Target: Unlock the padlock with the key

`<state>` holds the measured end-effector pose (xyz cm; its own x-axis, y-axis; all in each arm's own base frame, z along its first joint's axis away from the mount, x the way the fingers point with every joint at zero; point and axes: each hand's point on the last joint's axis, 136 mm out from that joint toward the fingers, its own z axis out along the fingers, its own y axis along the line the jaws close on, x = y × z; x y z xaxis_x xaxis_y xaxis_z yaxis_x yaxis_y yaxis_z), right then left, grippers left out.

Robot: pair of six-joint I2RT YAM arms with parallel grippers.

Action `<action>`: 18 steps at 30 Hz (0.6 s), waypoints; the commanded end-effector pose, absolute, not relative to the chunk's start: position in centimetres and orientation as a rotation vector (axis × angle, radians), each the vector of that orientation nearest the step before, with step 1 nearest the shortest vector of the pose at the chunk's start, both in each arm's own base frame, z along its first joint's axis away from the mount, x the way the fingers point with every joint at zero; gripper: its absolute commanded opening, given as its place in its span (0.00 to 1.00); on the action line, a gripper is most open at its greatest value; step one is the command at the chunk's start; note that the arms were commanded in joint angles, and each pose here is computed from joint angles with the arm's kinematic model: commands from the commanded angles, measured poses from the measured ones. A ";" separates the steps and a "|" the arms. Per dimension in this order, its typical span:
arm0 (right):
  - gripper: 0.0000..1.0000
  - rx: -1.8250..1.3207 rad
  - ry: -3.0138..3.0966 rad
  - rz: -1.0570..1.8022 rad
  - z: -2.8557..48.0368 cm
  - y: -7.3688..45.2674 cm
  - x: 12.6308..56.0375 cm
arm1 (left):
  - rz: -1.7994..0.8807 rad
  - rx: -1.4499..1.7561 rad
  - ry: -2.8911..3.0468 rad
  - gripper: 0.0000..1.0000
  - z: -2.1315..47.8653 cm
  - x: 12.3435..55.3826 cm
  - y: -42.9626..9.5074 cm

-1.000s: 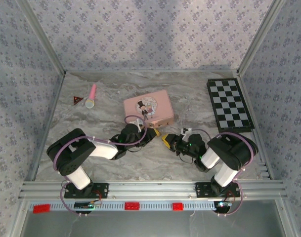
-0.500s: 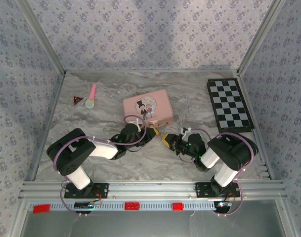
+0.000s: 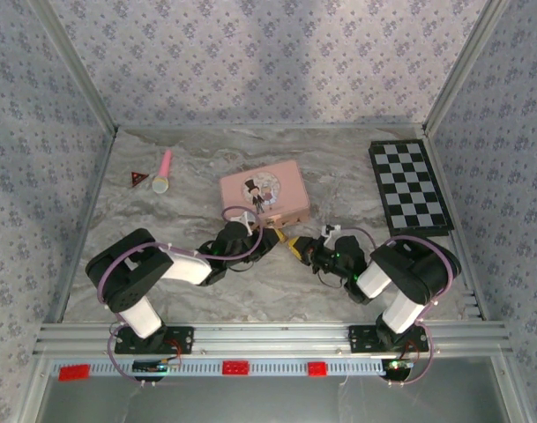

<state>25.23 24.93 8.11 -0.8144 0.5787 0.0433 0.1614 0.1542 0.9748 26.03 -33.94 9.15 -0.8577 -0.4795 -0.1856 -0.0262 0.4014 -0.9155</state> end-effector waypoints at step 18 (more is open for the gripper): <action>0.24 0.663 2.137 1.627 7.6 24.4 25.9 | -1.504 -0.354 2.221 0.00 12.2 25.4 -35.2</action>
